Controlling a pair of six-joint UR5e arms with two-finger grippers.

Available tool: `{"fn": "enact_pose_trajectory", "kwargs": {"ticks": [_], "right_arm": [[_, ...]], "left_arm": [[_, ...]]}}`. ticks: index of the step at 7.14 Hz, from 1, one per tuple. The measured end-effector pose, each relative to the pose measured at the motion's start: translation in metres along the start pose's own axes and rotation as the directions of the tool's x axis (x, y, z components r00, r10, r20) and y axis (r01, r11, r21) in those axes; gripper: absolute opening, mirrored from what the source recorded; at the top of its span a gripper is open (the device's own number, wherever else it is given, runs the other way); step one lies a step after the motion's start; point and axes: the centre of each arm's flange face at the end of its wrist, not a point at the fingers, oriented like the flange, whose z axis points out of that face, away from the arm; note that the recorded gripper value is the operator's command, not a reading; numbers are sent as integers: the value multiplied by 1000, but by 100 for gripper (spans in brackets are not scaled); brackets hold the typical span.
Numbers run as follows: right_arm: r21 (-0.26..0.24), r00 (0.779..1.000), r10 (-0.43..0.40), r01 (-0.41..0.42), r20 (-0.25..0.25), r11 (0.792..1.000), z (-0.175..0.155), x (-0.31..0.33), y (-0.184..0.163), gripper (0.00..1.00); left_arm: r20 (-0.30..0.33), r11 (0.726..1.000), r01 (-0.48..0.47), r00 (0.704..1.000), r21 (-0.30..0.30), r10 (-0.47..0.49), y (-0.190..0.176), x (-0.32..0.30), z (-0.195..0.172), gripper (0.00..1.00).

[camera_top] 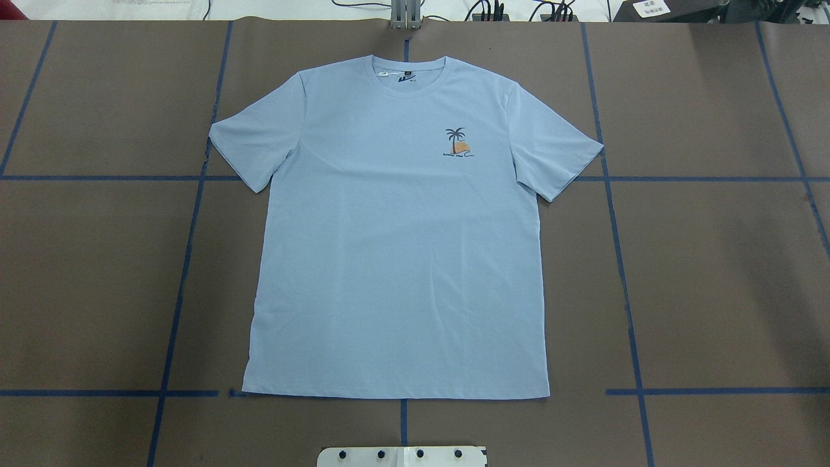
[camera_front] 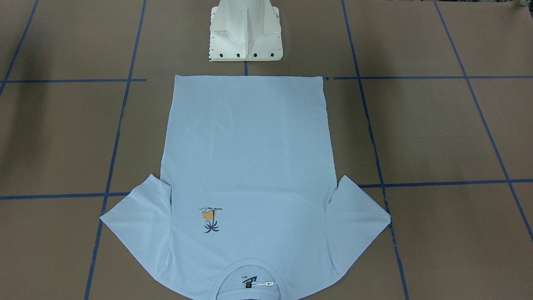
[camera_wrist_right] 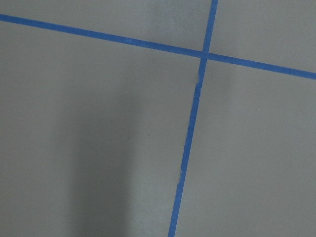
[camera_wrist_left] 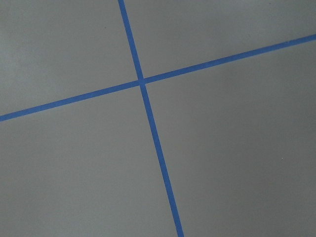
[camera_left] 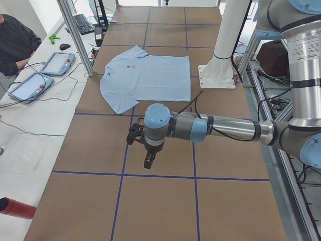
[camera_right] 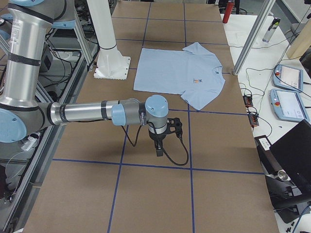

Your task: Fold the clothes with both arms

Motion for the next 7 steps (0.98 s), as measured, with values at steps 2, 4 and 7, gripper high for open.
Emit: {"fn": "enact_pose_trajectory", "kwargs": {"ticks": [2, 4, 7], "right_arm": [[1, 1000, -1, 1, 1, 1000, 0, 0, 0, 100], [53, 999, -52, 52, 1, 997, -5, -6, -6, 100], [236, 975, -218, 220, -37, 946, -27, -27, -43, 100]], "left_arm": [[5, 1000, -11, 1000, 7, 10, -1, 2, -2, 100], [8, 1000, -22, 1000, 20, 22, -4, 4, -5, 100], [40, 976, -159, 987, 147, 155, -26, 14, -17, 100]]}}
